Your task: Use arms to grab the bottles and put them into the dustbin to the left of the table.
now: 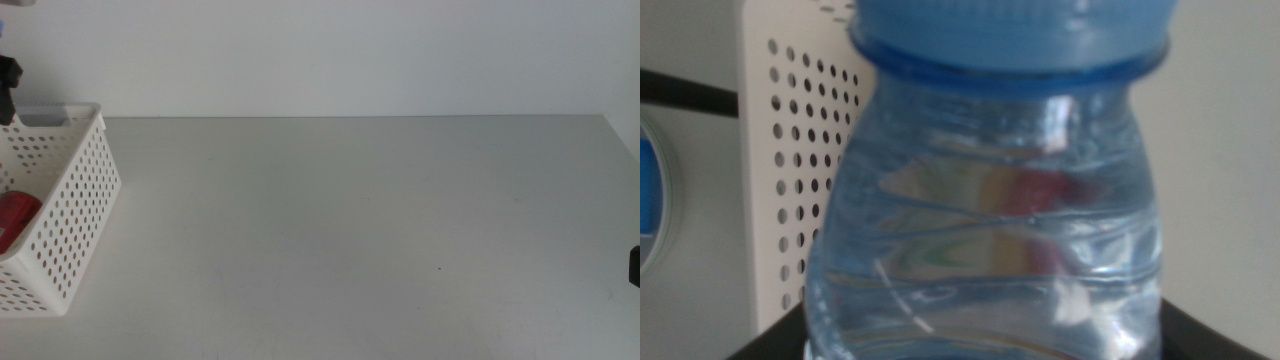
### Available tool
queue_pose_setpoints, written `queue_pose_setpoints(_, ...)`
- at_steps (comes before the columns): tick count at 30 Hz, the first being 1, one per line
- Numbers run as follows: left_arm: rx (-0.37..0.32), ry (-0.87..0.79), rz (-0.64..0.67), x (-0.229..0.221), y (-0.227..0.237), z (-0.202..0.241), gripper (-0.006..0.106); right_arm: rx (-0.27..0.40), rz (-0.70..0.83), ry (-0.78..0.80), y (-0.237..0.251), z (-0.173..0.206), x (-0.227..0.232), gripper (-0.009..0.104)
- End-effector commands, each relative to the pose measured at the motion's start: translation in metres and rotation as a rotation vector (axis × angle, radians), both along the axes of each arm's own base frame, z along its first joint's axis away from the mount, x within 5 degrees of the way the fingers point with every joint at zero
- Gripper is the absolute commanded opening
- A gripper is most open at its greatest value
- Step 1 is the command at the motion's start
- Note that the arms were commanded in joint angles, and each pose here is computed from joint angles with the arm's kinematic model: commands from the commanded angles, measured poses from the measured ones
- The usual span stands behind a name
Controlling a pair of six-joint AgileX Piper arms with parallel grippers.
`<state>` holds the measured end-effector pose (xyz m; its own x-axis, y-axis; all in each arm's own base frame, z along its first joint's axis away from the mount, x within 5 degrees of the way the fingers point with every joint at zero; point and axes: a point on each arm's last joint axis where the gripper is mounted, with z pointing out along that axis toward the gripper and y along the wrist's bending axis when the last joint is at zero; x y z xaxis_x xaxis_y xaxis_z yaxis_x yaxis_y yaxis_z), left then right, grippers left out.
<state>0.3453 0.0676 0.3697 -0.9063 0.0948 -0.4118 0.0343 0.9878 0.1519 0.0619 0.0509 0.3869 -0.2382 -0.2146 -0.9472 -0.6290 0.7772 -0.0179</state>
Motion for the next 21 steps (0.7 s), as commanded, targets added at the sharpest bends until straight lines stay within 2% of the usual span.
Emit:
queue_pose_setpoints(1, -0.016, -0.107, 0.011, -0.003, 0.009, 0.02, -0.002, 0.046, -0.013, -0.084, -0.001, 0.016, 0.001, 0.094)
queue_pose_setpoints(6, -0.074, -0.01, 0.043, 0.015, 0.025, -0.014, -0.002, 0.046, -0.013, -0.084, -0.001, 0.016, 0.001, 0.094)
queue_pose_setpoints(16, -0.104, 0.203, 0.046, 0.043, 0.034, -0.08, -0.001, 0.046, -0.013, -0.084, -0.001, 0.016, 0.001, 0.094)
queue_pose_setpoints(19, -0.094, 0.231, -0.002, 0.047, 0.036, -0.089, 0.004, 0.046, -0.013, -0.084, -0.001, 0.016, 0.001, 0.094)
queue_pose_setpoints(21, -0.095, 0.249, -0.013, 0.048, 0.036, -0.094, 0.012, 0.046, -0.013, -0.084, -0.001, 0.016, 0.001, 0.094)
